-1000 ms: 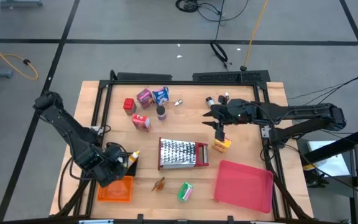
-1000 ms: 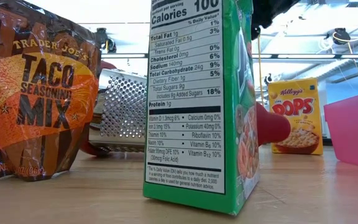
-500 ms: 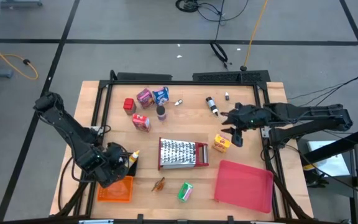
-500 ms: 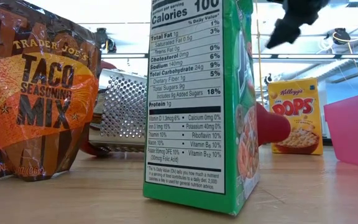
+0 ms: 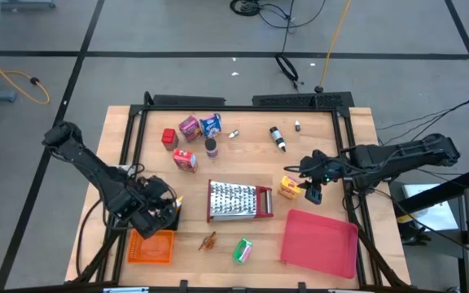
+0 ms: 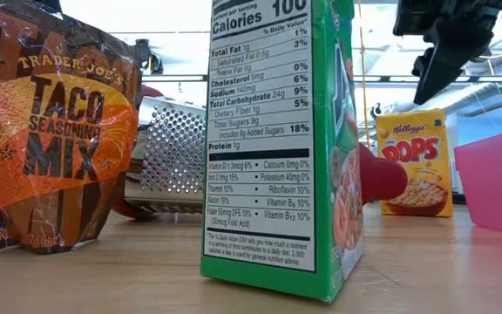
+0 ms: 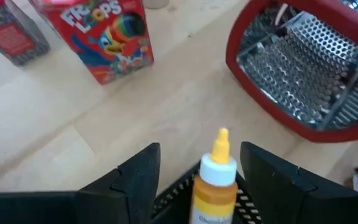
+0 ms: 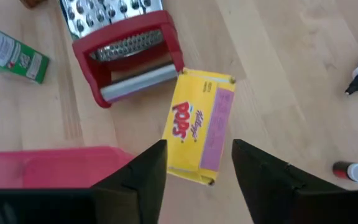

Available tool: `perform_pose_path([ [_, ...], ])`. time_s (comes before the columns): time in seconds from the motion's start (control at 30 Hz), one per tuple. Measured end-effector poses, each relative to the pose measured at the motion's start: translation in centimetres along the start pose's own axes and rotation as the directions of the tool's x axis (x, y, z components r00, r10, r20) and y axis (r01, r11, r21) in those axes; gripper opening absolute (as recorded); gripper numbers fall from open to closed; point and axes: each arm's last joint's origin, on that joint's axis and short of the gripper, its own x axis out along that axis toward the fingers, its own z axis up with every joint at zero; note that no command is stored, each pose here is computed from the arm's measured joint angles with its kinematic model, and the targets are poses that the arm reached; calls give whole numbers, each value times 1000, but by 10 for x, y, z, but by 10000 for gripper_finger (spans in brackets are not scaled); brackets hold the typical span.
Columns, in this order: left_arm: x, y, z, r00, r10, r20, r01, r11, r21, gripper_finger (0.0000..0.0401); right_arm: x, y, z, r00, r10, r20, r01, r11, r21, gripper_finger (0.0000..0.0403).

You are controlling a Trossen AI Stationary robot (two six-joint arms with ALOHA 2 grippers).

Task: Pick & Place Kitchen Items
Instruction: Put the yellow cereal box into the pink bin

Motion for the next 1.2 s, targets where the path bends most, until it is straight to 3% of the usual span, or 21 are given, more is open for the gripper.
perform_pose_path([
  [0.17, 3, -1, 5, 1000, -1, 31, 1, 1000, 6, 225, 3, 0, 0, 1000, -7, -10, 7, 1000, 4, 223],
  [0.37, 5, -11, 11, 994, -70, 86, 65, 996, 59, 225, 12, 1, 1, 999, -23, -41, 23, 1000, 0, 252],
  [0.73, 8, -23, 20, 980, -158, 123, 141, 981, 131, 225, 26, 3, 2, 995, -46, -88, 46, 999, -2, 259],
  [1.2, 10, -23, 24, 980, -150, 132, 133, 983, 128, 225, 39, 3, -1, 995, -41, -96, 41, 999, -1, 259],
])
